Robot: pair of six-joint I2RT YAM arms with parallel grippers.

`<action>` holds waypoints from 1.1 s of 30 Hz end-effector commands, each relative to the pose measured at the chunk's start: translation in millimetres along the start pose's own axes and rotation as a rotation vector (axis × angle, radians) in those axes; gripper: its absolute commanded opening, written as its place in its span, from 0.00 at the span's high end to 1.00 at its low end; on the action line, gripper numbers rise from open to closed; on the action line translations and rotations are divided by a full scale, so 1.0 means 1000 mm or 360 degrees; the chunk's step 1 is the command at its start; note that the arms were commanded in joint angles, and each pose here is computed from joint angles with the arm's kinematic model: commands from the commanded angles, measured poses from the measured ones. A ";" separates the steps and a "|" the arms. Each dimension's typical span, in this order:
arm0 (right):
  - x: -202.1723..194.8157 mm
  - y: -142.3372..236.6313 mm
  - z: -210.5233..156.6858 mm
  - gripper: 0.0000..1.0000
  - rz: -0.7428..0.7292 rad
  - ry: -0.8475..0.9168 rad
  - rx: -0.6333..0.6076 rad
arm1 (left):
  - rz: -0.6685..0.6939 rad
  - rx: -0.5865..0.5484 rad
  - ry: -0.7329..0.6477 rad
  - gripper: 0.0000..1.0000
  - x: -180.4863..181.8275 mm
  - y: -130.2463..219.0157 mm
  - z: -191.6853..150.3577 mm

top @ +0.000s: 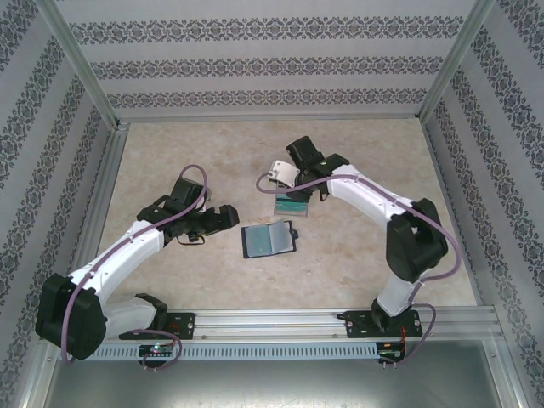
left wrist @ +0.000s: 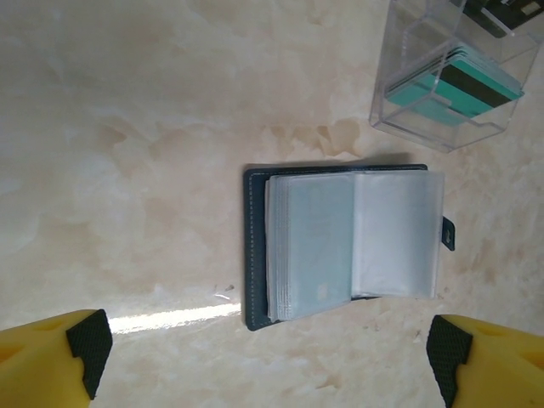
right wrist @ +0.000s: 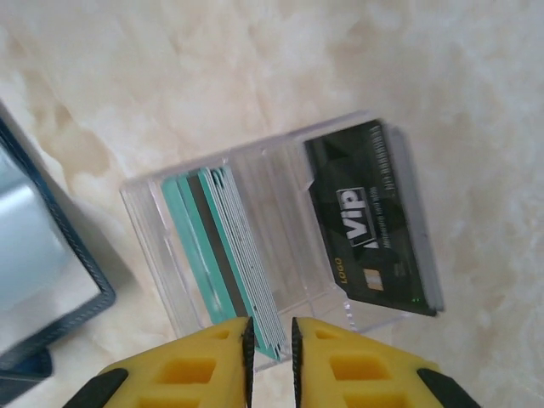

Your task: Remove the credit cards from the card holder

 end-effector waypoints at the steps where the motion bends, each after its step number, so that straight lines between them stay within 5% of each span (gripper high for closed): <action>1: 0.014 0.023 0.015 0.77 0.0075 -0.0302 -0.0213 | -0.0103 0.0039 0.0041 0.08 -0.007 -0.007 0.003; 7: 0.053 0.016 0.014 0.71 0.0260 -0.0737 -0.0181 | -0.0209 0.0138 0.0116 0.24 -0.013 -0.025 0.001; 15: 0.102 -0.023 -0.009 0.69 0.0404 -0.1011 0.0021 | -0.0209 0.0247 0.0151 0.34 -0.016 -0.047 -0.007; 33: 0.141 -0.062 -0.033 0.72 0.0500 -0.1254 0.0207 | -0.0218 0.0464 0.0106 0.51 -0.020 -0.087 -0.029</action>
Point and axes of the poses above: each hand's point on the last joint's axis, 136 mm out from that joint toward the fingers, its own y axis back along the fingers, its own x axis along the line the jaws close on, z = x × y, the point moved 5 cm from there along y, back along the fingers, and after that the axes turned 12 degrees about y, right-handed, at the moved point
